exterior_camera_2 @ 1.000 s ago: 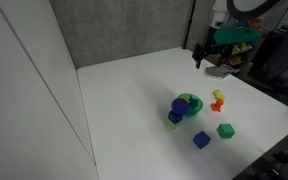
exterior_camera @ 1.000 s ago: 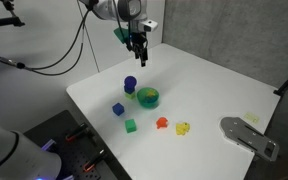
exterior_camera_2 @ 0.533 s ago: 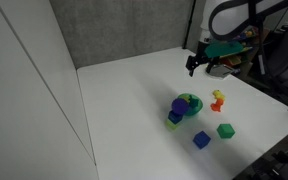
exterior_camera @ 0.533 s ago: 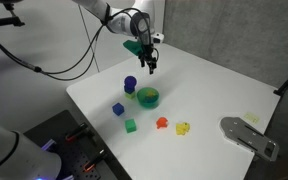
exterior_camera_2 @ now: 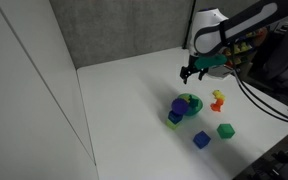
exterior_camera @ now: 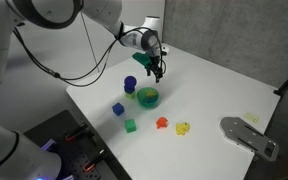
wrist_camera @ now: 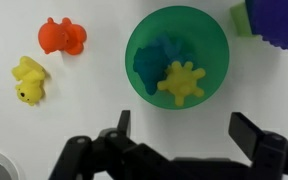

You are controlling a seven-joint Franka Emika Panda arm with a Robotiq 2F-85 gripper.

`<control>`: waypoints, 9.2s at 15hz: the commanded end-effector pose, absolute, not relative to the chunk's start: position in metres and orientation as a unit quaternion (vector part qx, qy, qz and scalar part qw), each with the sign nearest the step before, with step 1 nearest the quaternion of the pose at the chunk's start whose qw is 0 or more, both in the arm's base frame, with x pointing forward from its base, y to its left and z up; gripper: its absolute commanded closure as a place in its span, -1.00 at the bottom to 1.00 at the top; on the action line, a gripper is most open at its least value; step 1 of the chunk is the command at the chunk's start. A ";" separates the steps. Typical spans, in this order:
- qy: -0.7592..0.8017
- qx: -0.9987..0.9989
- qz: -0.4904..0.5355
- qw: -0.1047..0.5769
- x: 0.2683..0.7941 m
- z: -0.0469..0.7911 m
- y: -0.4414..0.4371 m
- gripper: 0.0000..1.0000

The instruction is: Pick up the yellow toy from the green bowl and put it on the table

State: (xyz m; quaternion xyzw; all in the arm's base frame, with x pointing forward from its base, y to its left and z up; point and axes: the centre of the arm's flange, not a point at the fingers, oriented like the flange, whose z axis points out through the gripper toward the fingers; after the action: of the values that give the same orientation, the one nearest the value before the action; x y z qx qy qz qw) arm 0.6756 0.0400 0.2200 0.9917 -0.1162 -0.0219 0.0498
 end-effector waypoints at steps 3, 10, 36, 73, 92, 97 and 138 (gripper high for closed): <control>-0.085 0.994 -0.038 0.057 0.709 0.163 0.051 -1.00; -0.066 0.994 -0.061 0.066 0.718 0.110 0.062 -1.00; -0.066 0.992 -0.076 0.075 0.716 0.145 0.055 -1.00; -0.116 0.986 -0.059 0.102 0.706 0.238 0.025 0.91; -0.223 0.957 -0.067 0.173 0.584 0.283 -0.182 0.92; -0.228 0.958 -0.081 0.154 0.576 0.253 -0.186 0.92; -0.034 0.998 -0.042 0.021 0.441 0.563 -0.010 -1.00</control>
State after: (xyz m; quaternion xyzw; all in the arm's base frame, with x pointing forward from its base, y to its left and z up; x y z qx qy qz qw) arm 0.4753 -0.0025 0.5556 0.9971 -0.0540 -0.0398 0.0365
